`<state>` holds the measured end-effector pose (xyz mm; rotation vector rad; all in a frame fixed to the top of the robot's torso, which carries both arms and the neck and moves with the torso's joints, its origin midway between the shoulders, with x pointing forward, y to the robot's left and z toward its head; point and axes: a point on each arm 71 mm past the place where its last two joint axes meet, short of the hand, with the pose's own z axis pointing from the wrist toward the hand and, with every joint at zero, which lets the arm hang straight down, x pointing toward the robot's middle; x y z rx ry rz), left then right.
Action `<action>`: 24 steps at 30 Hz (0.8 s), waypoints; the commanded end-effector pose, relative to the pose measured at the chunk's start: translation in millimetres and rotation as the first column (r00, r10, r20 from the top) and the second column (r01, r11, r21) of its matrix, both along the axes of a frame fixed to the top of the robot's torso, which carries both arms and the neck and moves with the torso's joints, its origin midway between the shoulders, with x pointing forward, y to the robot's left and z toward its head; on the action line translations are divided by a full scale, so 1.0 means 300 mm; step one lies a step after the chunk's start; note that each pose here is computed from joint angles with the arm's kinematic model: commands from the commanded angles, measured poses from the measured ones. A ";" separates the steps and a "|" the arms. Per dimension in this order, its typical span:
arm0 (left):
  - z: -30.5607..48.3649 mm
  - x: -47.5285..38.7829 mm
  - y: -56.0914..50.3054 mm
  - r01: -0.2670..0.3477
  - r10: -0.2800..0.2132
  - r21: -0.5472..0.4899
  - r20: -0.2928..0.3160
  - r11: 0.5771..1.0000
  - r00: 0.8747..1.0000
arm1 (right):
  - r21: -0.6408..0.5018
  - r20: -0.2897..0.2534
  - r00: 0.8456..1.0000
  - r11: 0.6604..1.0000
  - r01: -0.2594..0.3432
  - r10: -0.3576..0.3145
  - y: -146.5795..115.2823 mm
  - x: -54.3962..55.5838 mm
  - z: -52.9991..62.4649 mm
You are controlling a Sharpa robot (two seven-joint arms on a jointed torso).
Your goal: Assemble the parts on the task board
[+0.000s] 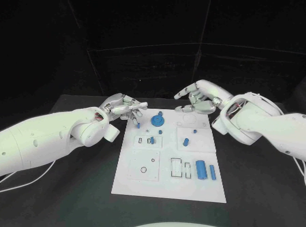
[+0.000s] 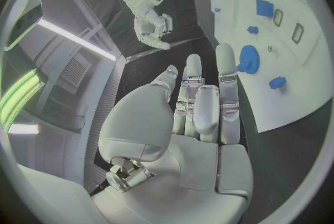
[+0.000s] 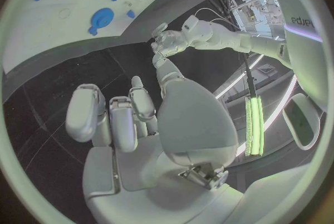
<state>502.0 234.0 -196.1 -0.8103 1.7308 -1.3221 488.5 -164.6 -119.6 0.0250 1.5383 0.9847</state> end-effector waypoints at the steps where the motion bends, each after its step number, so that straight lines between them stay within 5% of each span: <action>1: -0.036 -0.014 -0.012 0.141 -0.107 0.321 -0.121 0.936 0.987 | 0.124 -0.098 0.994 0.991 0.055 -0.043 -0.062 0.037 0.017; 8: -0.046 0.002 -0.042 0.217 -0.078 0.570 -0.258 0.793 0.963 | 0.123 -0.125 0.983 0.981 0.148 -0.133 -0.136 0.078 0.032; 15: -0.057 0.020 -0.099 0.265 -0.061 0.719 -0.297 0.643 0.953 | 0.087 -0.139 0.976 0.979 0.183 -0.170 -0.128 0.086 0.028; 24: -0.055 0.042 -0.180 0.271 -0.045 0.779 -0.299 0.566 0.953 | 0.060 -0.155 0.970 0.978 0.200 -0.189 -0.114 0.094 0.020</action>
